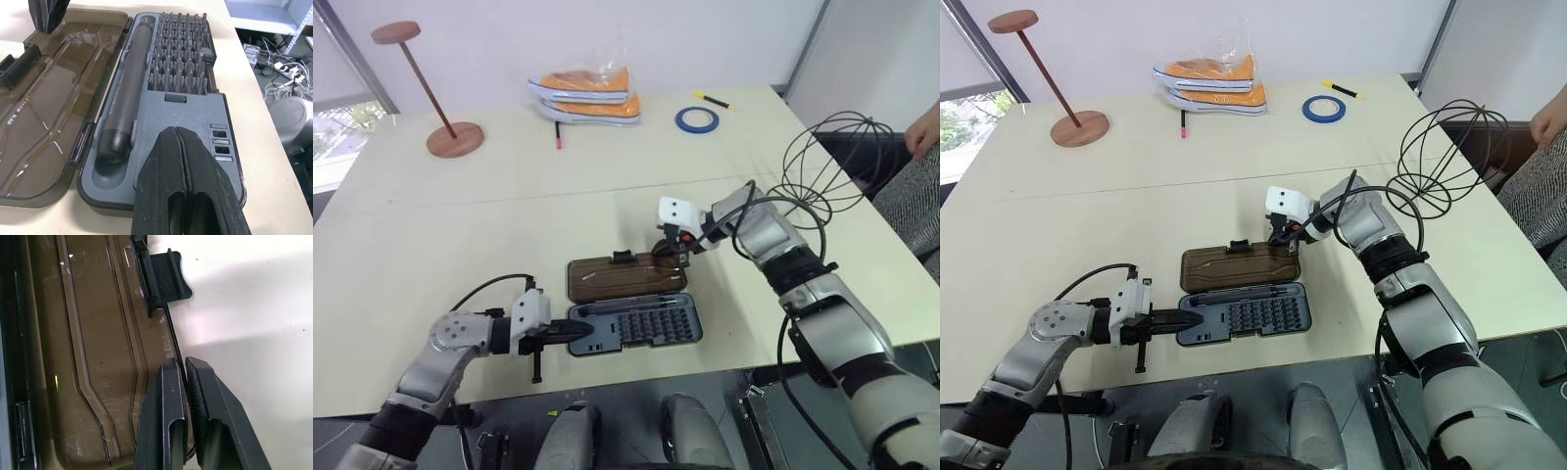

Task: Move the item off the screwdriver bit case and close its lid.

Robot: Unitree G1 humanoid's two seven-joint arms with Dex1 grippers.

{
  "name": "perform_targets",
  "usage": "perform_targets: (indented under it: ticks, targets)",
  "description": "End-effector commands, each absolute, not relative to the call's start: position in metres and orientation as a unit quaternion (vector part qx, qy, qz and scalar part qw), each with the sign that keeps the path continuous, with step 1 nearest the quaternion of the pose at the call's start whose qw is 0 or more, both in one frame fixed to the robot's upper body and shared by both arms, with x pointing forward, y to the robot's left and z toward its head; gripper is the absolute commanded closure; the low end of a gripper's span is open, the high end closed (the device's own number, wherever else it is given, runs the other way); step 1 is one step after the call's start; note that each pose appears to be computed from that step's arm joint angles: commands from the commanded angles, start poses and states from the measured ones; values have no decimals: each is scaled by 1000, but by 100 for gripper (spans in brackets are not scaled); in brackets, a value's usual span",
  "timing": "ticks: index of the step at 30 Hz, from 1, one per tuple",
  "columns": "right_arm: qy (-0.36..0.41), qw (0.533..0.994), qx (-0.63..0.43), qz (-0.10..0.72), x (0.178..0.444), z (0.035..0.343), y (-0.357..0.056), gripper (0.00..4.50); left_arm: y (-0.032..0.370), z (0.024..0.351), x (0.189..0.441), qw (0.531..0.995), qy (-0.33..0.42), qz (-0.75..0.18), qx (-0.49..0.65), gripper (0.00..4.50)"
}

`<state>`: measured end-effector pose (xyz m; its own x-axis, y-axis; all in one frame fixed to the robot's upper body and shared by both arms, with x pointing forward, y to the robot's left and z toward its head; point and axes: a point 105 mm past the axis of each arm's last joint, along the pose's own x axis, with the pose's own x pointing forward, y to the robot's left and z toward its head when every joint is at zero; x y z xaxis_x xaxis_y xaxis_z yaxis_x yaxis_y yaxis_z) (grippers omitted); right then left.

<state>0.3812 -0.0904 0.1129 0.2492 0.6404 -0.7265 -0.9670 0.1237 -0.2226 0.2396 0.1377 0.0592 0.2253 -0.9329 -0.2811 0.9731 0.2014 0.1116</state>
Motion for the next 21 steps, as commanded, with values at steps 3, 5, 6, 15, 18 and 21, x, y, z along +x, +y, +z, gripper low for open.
perform_targets:
  ticks: [3,5,6,15,18,21]
  targets:
    - [193,720,-379,548,384,124,-86,440,154,32,235,776,157,-596,135,450]
    - [166,728,-398,533,388,131,-86,440,153,36,236,776,154,-597,135,450]
    - [155,731,-409,523,390,135,-87,440,152,37,236,776,154,-596,135,450]
    - [32,749,-488,447,387,173,-86,440,136,61,251,785,137,-589,134,450]
    - [19,754,-490,438,378,179,-84,440,131,70,254,788,133,-586,135,450]
    - [27,759,-479,440,366,176,-86,440,127,78,258,790,130,-583,136,450]
